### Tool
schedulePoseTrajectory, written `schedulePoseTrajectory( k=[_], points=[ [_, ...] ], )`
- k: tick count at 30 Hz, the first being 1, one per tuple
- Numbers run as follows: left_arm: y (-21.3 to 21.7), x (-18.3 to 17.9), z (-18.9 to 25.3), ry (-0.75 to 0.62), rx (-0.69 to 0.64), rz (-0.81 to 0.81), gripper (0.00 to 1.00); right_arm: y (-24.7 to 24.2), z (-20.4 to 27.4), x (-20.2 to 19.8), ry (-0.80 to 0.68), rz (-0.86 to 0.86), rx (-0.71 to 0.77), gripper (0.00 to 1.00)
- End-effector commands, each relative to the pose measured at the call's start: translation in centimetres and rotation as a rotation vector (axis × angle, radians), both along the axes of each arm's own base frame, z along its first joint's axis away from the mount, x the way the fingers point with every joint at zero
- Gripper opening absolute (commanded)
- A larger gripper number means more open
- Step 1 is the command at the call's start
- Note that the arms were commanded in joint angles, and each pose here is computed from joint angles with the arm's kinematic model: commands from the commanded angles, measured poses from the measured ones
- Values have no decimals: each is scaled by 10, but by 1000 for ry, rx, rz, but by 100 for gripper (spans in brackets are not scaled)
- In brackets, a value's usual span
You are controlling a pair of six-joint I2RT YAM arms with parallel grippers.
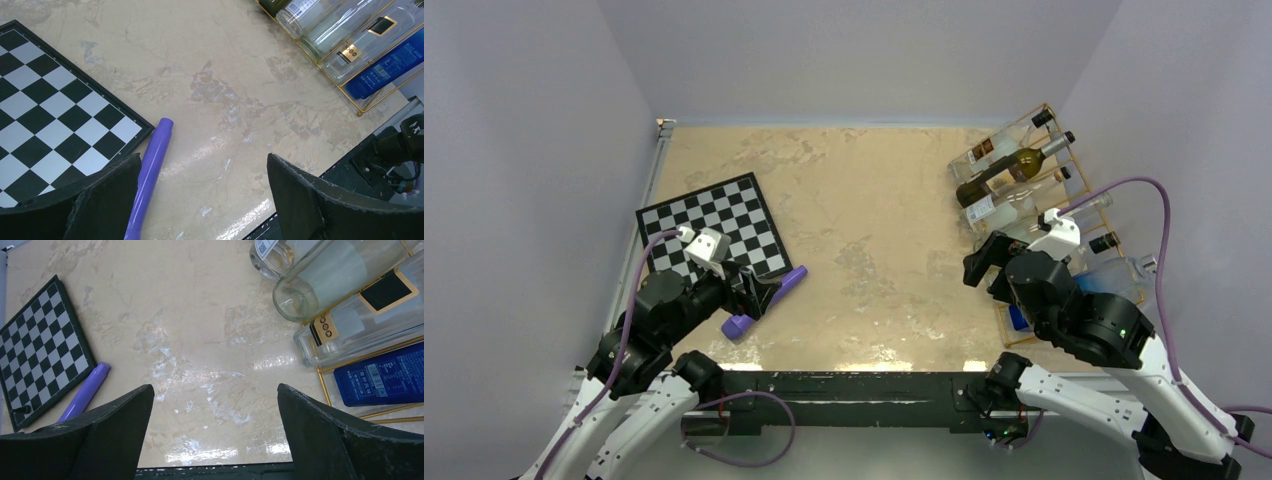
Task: Take the wine bottle off the wine rack
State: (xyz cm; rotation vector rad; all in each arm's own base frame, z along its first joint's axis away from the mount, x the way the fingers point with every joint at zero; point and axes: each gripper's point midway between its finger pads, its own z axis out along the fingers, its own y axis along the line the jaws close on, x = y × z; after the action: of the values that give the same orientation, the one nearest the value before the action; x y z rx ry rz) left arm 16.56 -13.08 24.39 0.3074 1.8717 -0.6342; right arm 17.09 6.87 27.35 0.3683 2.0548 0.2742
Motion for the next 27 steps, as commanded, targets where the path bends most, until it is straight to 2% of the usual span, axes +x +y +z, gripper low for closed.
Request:
schedulePoseTrajectory(
  k=[1, 7, 11, 15, 18, 27],
  points=[
    [-4, 1, 10, -42, -23, -15, 99, -9, 15, 3, -49, -64, 41, 99],
    [-4, 1, 11, -43, -24, -17, 99, -27, 23, 6, -81, -164, 24, 99],
    [-4, 1, 11, -44, -24, -20, 99, -61, 31, 5, -121, -336, -38, 98],
    [-5, 0, 11, -45, -25, -24, 99, -102, 36, 0, -168, -555, -142, 89],
    [-6, 0, 10, -44, -26, -31, 99, -139, 44, -14, -134, -792, -209, 84],
    [-13, -2, 8, -29, -31, -72, 99, -182, 54, -13, -65, -1102, -432, 81]
  ],
)
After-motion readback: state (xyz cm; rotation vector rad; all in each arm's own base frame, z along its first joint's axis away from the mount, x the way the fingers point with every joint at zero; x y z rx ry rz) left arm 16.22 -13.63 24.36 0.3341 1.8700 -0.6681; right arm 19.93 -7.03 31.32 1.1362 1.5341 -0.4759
